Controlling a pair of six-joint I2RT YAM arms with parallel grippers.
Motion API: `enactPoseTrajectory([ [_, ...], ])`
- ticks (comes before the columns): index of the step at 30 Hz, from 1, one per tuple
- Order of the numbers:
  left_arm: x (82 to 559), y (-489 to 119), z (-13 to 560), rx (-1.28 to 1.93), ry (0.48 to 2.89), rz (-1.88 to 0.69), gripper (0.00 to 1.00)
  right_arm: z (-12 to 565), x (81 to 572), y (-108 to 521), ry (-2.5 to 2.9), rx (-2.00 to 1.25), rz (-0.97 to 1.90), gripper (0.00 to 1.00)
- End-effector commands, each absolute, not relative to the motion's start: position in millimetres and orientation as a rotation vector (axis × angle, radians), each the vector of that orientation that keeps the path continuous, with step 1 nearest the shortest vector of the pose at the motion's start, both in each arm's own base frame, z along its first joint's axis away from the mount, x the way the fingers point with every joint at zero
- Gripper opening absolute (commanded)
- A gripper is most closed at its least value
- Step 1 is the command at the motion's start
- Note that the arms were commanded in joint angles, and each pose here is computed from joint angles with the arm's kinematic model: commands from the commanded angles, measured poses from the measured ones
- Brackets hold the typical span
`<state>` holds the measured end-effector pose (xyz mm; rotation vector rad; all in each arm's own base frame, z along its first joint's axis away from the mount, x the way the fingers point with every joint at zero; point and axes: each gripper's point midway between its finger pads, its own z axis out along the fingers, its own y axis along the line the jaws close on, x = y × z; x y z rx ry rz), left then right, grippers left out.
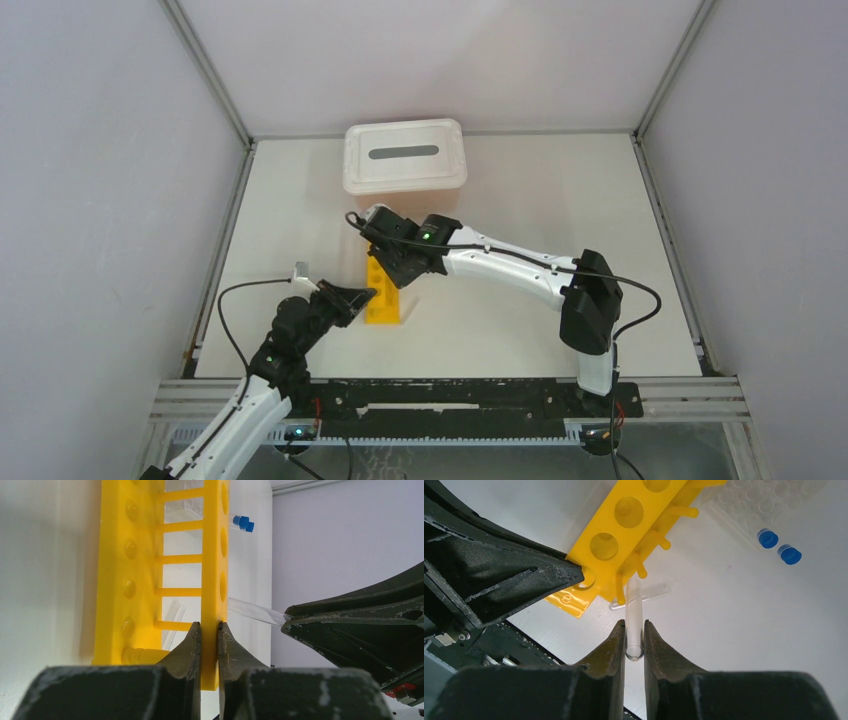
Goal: Organize the chemistry lab equipment
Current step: Insert the test tube into the slot of the test tube rack.
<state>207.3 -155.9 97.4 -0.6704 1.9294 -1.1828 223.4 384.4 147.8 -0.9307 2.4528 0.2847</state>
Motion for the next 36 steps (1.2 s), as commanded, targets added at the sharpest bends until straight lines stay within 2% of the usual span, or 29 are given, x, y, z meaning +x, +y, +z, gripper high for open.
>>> enactPoseTrajectory([
  [1, 177, -150, 14, -0.715, 2.129, -1.097, 0.10, 154, 229, 394, 2.426, -0.917, 0.336, 0.07],
  [14, 177, -150, 15, -0.709, 2.126, -1.100, 0.10, 147, 229, 390, 2.453, -0.925, 0.321, 0.07],
  [36, 177, -147, 10, -0.713, 2.142, -1.071, 0.10, 176, 226, 389, 2.387, -0.912, 0.344, 0.06],
])
